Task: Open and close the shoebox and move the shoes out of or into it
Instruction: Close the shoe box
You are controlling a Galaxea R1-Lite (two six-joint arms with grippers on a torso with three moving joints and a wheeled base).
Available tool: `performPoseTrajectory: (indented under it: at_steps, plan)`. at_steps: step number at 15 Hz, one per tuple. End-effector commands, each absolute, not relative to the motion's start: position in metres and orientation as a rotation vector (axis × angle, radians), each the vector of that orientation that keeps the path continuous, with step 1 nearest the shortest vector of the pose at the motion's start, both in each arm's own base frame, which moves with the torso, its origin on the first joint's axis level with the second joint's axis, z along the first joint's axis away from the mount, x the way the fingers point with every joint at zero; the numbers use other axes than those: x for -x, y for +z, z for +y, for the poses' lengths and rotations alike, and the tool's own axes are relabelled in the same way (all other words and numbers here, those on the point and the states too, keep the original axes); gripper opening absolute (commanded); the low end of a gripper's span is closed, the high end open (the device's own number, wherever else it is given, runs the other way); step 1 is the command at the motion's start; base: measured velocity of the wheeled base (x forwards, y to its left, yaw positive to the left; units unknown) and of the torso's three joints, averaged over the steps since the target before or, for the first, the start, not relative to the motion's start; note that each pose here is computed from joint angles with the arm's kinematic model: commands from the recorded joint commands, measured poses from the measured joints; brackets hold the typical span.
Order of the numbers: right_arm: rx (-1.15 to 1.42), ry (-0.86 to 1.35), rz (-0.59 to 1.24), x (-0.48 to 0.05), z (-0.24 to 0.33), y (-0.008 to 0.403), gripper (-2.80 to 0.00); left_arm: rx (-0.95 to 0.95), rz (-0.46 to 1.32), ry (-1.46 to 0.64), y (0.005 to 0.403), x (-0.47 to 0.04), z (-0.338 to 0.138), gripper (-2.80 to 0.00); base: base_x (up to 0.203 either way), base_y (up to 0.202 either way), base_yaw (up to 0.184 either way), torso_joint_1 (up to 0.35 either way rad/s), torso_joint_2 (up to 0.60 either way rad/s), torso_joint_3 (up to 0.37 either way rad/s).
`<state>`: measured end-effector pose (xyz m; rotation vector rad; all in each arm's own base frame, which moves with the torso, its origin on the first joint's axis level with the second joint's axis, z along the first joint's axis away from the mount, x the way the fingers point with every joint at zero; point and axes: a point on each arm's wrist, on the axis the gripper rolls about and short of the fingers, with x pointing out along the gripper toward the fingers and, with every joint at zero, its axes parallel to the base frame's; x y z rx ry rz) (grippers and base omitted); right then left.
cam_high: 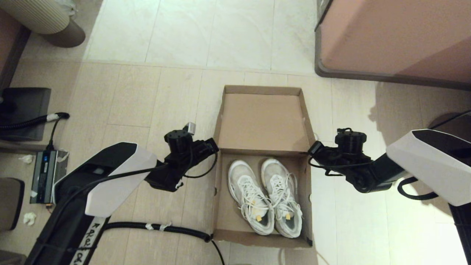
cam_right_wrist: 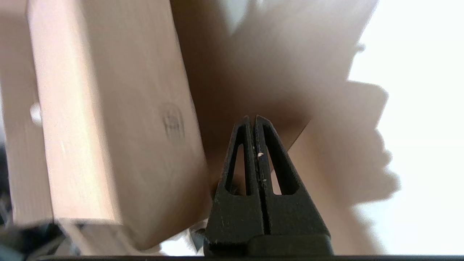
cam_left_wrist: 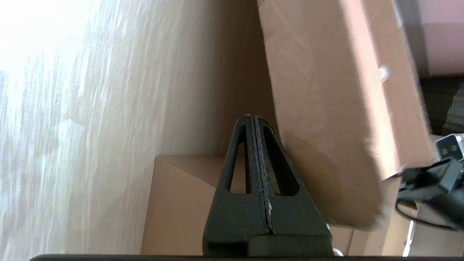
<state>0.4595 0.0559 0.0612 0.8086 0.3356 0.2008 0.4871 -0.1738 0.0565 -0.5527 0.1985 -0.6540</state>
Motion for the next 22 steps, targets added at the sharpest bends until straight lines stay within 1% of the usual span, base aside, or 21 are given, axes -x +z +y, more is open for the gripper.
performPoseTrajectory:
  at_steps: [1,5,8,12,14,17,19,22]
  plan:
    - [-0.807,0.177,0.288,-0.456,0.037,0.078,-2.8,0.556,0.18,-0.654,0.061,-0.489,-0.172,-2.8,0.0,0.0,0.0,0.0,0.0,0.0]
    - [-0.768,0.153,0.295,-0.439,0.024,0.084,-2.8,0.556,0.173,-0.653,0.059,-0.491,-0.174,-2.8,0.0,0.0,0.0,0.0,0.0,0.0]
    - [-0.78,0.246,0.272,-0.458,0.012,0.088,-2.8,0.558,0.141,-0.644,0.072,-0.494,-0.165,-2.8,0.0,0.0,0.0,0.0,0.0,0.0]
    - [-0.813,0.316,0.263,-0.499,0.009,0.067,-2.8,0.559,0.146,-0.654,0.072,-0.493,-0.169,-2.8,0.0,0.0,0.0,0.0,0.0,0.0]
    - [-0.878,0.329,0.255,-0.514,0.011,0.062,-2.8,0.559,0.149,-0.658,0.07,-0.493,-0.171,-2.8,0.0,0.0,0.0,0.0,0.0,0.0]
    - [-1.019,0.365,0.241,-0.525,0.013,0.071,-2.8,0.559,0.153,-0.665,0.068,-0.492,-0.174,-2.8,0.0,0.0,0.0,0.0,0.0,0.0]
    - [-1.104,0.407,0.26,-0.532,0.016,0.078,-2.8,0.558,0.155,-0.668,0.067,-0.492,-0.176,-2.8,0.0,0.0,0.0,0.0,0.0,0.0]
    - [-1.181,0.413,0.305,-0.537,0.025,0.083,-2.8,0.558,0.156,-0.669,0.067,-0.491,-0.176,-2.8,0.0,0.0,0.0,0.0,0.0,0.0]
